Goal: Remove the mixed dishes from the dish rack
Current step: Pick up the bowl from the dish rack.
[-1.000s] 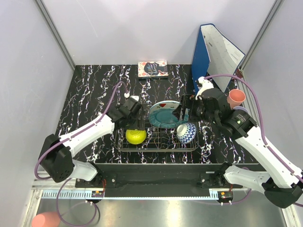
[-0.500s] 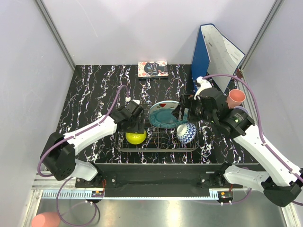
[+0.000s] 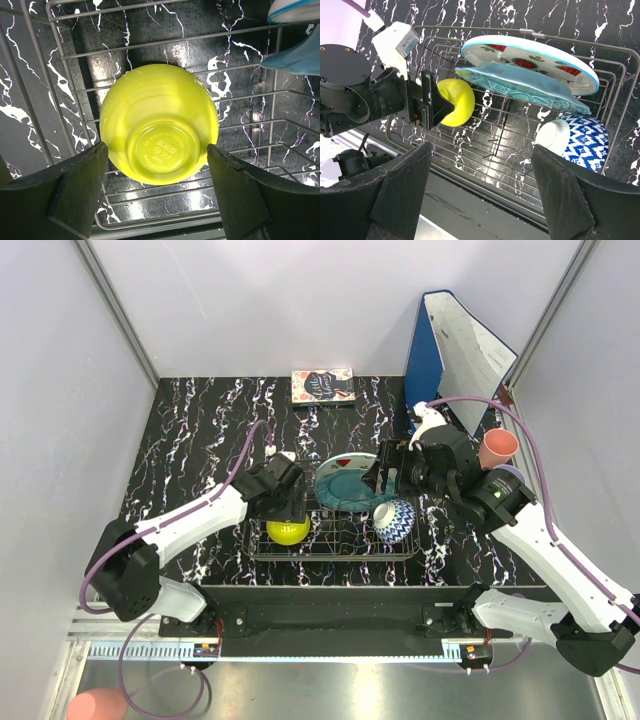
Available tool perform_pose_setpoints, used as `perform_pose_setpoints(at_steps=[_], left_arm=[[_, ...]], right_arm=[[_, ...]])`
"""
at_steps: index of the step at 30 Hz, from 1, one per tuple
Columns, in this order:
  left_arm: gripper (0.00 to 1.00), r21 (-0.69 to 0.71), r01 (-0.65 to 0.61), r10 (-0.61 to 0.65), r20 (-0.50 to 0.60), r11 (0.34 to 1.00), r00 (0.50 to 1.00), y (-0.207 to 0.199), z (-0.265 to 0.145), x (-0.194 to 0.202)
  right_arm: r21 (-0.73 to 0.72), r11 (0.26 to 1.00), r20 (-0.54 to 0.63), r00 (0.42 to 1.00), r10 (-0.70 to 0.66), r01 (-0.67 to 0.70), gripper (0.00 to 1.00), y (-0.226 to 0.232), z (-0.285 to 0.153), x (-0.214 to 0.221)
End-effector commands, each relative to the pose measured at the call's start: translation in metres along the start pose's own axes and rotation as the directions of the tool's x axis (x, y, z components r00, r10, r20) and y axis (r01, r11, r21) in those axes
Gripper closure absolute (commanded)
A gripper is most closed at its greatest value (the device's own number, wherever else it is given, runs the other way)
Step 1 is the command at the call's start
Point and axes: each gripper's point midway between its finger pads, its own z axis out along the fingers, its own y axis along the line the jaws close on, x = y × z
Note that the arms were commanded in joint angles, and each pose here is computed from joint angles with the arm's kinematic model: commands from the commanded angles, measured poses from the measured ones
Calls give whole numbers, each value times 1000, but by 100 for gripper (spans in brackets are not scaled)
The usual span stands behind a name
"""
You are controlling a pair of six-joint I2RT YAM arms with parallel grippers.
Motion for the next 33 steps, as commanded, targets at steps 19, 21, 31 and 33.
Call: perform_pose_setpoints(at_steps=[19, 21, 31, 33], left_arm=[[47, 42, -21, 19, 55, 999, 998, -15, -2, -22], [50, 41, -23, 20, 55, 999, 998, -15, -2, -22], [89, 39, -27, 26, 46, 999, 999, -14, -1, -18], [100, 41, -30, 28, 50, 999, 998, -14, -2, -19]], right_arm=[[-35, 999, 18, 1000, -8, 9, 11, 9, 4, -5], [-35, 999, 18, 1000, -8, 9, 11, 9, 5, -5], [-34, 999, 13, 1000, -5, 6, 11, 8, 7, -3], [-31, 1000, 15, 1000, -5, 6, 11, 8, 8, -3]])
